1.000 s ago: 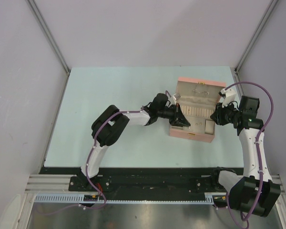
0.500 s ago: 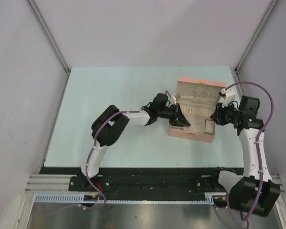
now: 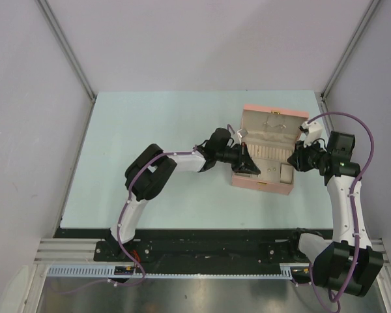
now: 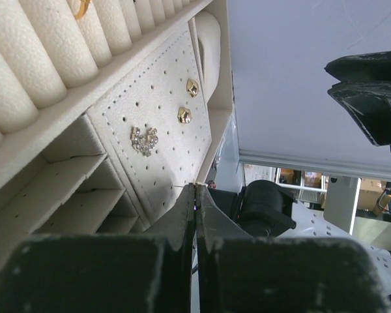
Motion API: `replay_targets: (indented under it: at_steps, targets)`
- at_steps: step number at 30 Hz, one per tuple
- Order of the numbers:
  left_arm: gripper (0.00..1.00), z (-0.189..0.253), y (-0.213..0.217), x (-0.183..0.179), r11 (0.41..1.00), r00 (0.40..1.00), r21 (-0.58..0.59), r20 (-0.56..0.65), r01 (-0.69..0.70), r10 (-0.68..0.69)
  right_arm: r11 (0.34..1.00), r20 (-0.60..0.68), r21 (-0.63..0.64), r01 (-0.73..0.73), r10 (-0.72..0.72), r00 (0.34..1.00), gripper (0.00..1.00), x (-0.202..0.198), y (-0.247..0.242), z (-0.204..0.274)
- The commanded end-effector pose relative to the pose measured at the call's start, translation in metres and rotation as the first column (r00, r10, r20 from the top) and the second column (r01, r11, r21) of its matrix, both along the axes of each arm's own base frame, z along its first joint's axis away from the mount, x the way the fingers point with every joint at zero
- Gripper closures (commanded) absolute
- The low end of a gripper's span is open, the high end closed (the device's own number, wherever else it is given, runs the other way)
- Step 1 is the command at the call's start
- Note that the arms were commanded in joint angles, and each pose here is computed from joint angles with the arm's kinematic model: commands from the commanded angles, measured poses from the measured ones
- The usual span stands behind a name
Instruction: Organize the mixed jewelry
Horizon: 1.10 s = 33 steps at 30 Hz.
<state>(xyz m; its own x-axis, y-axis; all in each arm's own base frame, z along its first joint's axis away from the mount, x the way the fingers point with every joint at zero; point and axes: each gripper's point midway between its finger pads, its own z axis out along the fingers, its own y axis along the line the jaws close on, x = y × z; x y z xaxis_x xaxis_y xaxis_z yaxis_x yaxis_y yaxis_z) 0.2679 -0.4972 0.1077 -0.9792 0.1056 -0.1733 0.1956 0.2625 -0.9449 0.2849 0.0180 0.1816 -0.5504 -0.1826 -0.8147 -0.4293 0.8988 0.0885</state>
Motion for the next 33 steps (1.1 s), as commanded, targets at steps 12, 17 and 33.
replay_targets:
  at_steps: [12, 17, 33]
  targets:
    - [1.00, 0.009, 0.002, -0.017, 0.999, 0.999, 0.015, 0.018, 0.042, -0.042, 1.000, 0.031, -0.005, -0.016, 0.017, 0.999, 0.75, -0.002, 0.001, 0.007]
    - [1.00, 0.008, 0.003, -0.018, 0.999, 0.999, 0.017, 0.019, 0.044, -0.045, 1.000, 0.030, -0.003, -0.015, 0.015, 0.999, 0.75, -0.003, 0.001, 0.007]
    - [1.00, 0.001, 0.006, -0.018, 0.999, 0.999, 0.034, 0.009, 0.040, -0.041, 1.000, 0.032, -0.003, -0.013, 0.013, 0.999, 0.75, -0.003, 0.000, 0.008]
